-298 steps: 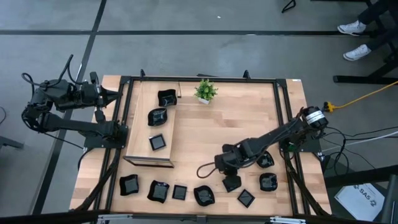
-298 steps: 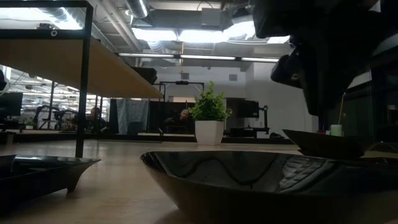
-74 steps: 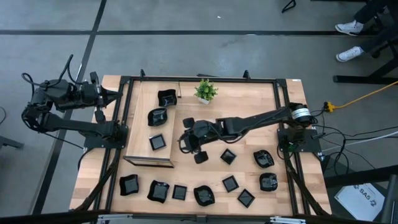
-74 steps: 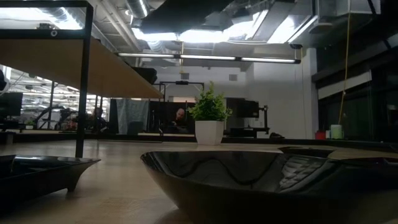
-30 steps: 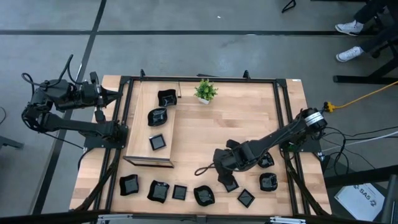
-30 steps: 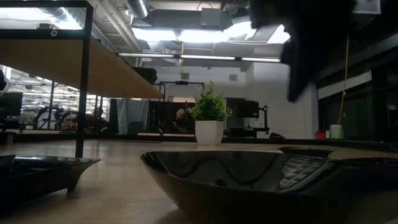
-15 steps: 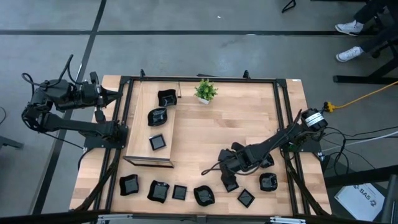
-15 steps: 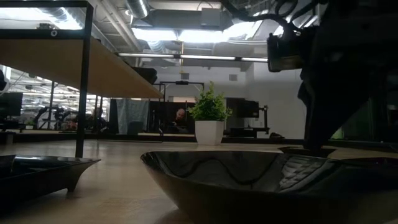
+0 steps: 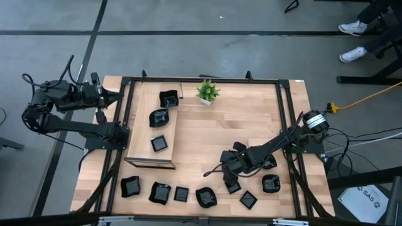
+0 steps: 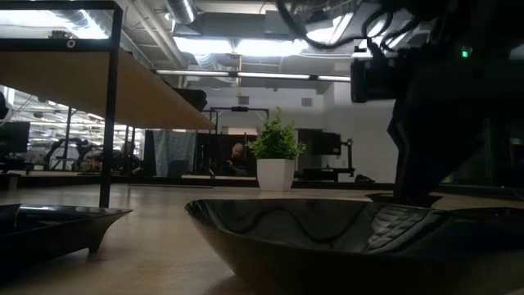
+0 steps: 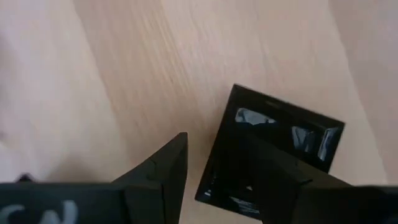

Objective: Pick & Place Mini shaped plates
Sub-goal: Stack the black square plate on top of the black square plate on the shelf

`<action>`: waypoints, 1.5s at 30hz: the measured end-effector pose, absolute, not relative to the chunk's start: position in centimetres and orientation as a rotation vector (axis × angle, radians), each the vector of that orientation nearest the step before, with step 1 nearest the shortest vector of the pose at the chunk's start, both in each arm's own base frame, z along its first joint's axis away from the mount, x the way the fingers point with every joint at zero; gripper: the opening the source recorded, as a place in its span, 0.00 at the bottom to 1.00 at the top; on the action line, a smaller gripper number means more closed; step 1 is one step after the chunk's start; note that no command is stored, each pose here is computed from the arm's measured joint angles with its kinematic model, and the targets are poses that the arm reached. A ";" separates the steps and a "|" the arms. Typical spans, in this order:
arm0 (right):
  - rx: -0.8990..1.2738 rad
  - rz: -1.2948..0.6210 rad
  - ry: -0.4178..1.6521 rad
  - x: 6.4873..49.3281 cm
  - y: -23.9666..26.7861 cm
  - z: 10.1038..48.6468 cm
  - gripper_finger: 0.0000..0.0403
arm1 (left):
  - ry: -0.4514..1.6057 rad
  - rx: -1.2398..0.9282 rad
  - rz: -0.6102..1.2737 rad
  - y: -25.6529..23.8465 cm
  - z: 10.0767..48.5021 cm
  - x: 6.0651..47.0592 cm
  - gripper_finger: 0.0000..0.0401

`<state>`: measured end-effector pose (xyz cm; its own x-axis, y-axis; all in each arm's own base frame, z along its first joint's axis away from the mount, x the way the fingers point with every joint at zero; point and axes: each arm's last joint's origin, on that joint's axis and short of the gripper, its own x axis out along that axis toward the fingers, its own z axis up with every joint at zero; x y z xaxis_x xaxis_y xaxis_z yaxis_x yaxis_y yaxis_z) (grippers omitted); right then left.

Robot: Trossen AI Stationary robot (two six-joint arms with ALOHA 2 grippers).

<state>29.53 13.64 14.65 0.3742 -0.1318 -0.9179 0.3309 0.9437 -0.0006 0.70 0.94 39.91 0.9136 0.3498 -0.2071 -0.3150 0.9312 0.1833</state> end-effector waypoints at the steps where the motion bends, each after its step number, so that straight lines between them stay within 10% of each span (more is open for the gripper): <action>1: 0.190 -0.304 1.159 29.6 13.7 14.3 0.39 | 0.240 0.148 0.344 0.9 39.9 0.7 0.01; 11: 0.163 -0.305 1.164 30.2 13.9 14.5 0.37 | 0.240 0.148 0.344 0.9 39.9 0.7 0.01; 24: 0.103 -0.333 1.220 30.6 14.1 16.6 0.02 | 0.240 0.148 0.344 0.9 39.9 0.7 0.01; 45: -0.115 -0.167 1.159 32.4 14.6 22.8 0.00 | 0.240 0.148 0.344 0.9 39.9 0.7 0.01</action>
